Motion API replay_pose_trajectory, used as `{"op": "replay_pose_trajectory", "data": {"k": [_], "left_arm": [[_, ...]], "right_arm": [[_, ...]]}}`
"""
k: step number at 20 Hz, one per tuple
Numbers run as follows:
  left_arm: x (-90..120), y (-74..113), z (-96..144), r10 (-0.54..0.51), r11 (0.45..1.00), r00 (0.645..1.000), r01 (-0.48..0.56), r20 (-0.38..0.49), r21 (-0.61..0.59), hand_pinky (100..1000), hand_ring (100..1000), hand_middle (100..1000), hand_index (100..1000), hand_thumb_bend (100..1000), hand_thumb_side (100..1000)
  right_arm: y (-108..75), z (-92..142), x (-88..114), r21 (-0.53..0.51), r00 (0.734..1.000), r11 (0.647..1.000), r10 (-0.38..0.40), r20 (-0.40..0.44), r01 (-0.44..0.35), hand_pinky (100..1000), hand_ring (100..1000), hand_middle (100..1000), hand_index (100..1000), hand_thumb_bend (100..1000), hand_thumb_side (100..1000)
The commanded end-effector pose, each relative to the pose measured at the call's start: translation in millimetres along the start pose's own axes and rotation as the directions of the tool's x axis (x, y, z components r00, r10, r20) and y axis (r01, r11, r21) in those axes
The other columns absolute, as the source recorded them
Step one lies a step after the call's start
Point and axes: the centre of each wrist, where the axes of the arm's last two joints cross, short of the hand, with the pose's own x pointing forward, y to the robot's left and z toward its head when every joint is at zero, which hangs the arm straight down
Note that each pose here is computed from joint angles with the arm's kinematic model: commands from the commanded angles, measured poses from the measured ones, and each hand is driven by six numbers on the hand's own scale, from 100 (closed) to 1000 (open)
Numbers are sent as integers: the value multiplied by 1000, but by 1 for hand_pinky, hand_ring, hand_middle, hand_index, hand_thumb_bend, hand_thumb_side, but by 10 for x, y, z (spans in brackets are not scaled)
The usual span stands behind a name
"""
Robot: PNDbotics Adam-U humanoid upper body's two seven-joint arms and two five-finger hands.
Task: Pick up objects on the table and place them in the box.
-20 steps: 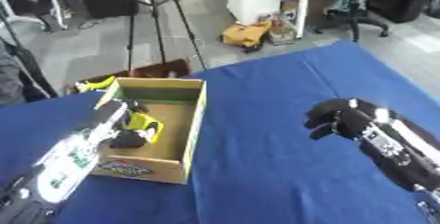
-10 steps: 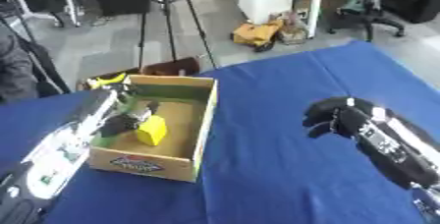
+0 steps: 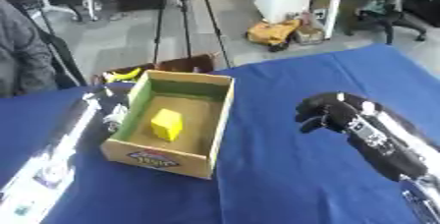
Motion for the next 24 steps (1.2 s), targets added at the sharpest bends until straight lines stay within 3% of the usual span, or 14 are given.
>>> {"op": "replay_pose_trajectory", "data": {"k": [1, 5, 8, 9, 10, 11, 18, 22, 24], "left_arm": [[306, -176, 89, 104, 993, 985, -96, 139, -69, 578, 684, 680, 793, 122, 1000], [388, -418, 366, 231, 967, 960, -208, 156, -148, 574, 676, 669, 784, 123, 1000], [390, -463, 573, 302, 946, 943, -278, 141, -167, 574, 676, 669, 784, 123, 1000], [400, -472, 609, 324, 939, 936, -301, 135, -167, 567, 667, 671, 786, 131, 1000], [412, -509, 652, 355, 929, 927, -334, 124, -161, 568, 670, 678, 786, 131, 1000], [418, -539, 688, 381, 919, 917, -362, 115, -158, 567, 676, 695, 790, 130, 1000], [388, -564, 764, 486, 867, 871, -469, 71, -170, 575, 714, 746, 822, 124, 1000], [368, -511, 764, 532, 838, 845, -515, 55, -180, 577, 721, 764, 827, 122, 1000], [357, -483, 763, 554, 822, 831, -538, 46, -183, 579, 723, 766, 830, 123, 1000]], "right_arm": [[-4, -60, 84, 55, 999, 998, 32, 26, -34, 686, 740, 706, 755, 100, 704], [55, -65, 49, 119, 999, 992, 40, 24, -43, 684, 730, 686, 710, 100, 668], [68, -59, 22, 133, 999, 990, 39, 21, -41, 684, 730, 686, 710, 100, 668], [64, -56, 21, 139, 999, 989, 45, 19, -47, 625, 621, 570, 518, 212, 458], [53, -48, 21, 144, 998, 988, 59, 15, -60, 616, 612, 561, 509, 265, 441], [50, -44, 17, 147, 997, 986, 75, 12, -76, 610, 606, 554, 497, 403, 414], [75, -42, -20, 115, 983, 977, 183, -5, -181, 600, 594, 535, 421, 585, 336], [125, -55, -45, 98, 973, 968, 231, -8, -229, 597, 593, 531, 390, 591, 325], [139, -61, -52, 88, 971, 967, 239, -6, -238, 595, 591, 527, 362, 505, 350]]}}
